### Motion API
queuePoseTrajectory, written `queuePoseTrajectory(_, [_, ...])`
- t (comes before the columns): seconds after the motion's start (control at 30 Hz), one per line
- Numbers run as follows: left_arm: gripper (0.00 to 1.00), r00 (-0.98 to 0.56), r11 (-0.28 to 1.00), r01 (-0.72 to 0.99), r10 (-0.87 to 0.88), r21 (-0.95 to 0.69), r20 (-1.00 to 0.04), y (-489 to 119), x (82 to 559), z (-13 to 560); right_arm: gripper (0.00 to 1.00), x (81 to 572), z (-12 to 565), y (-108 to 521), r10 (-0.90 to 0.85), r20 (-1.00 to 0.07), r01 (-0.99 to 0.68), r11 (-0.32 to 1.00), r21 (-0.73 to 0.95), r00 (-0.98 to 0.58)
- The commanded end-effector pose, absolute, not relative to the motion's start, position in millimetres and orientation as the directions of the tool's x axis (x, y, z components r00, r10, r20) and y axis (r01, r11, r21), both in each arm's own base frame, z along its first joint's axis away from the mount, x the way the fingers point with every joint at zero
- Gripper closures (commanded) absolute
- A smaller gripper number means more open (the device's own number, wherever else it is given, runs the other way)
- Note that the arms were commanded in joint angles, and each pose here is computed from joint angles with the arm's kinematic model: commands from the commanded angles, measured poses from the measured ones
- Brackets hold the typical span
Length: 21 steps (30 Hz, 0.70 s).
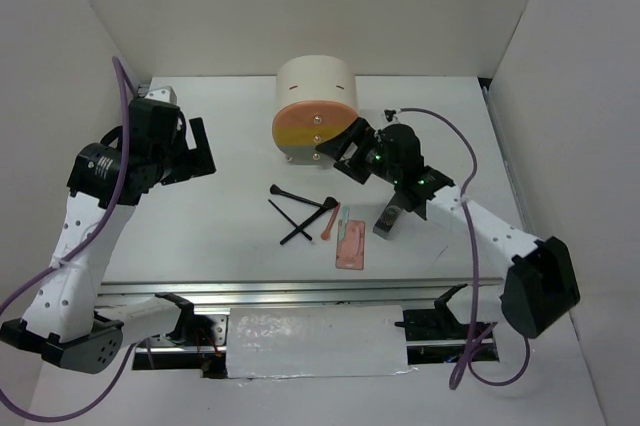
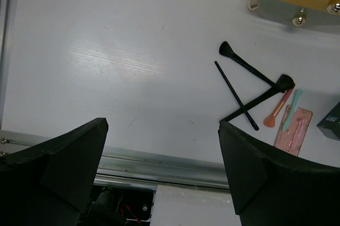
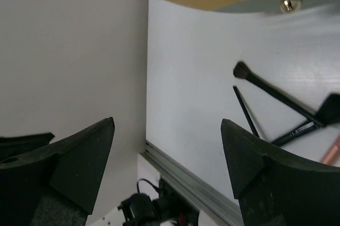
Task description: Organize the makeup
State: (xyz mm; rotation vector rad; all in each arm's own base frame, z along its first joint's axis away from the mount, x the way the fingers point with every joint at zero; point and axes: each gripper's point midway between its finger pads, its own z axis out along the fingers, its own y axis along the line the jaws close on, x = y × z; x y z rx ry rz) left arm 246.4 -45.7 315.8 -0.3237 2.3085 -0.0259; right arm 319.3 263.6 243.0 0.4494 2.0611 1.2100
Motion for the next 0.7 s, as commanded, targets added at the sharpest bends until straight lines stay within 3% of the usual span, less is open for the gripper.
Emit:
queuePoseTrajectory(0.0, [0.0,-0.614,0.964,-0.189,-0.264,-0.187,-0.744,-53,245,334,0.12,366,292,282,0.709,-0.395,-0.156,0.38,0.912,-0.584])
queuePoseTrajectory(0.07, [0.01,-0.614,0.963,-0.187,-0.268,-0.193,-0.742,-54,244,337,0.19,382,295,286,0.723,-0.395,-0.154,0.379,0.913,-0.567])
queuePoseTrajectory(0.1, [0.01,-0.613,0.963,-0.182,-0.27,-0.2,-0.742,-55,242,338,0.28,391,280,291,0.718,-0.391,-0.122,0.398,0.909,-0.575])
queuePoseTrajectory(0.67, [0.01,-0.624,0.963,-0.189,-0.269,-0.193,-0.734,-49,226,329,0.42,456,257,300,0.73,-0.404,-0.037,0.462,0.886,-0.551])
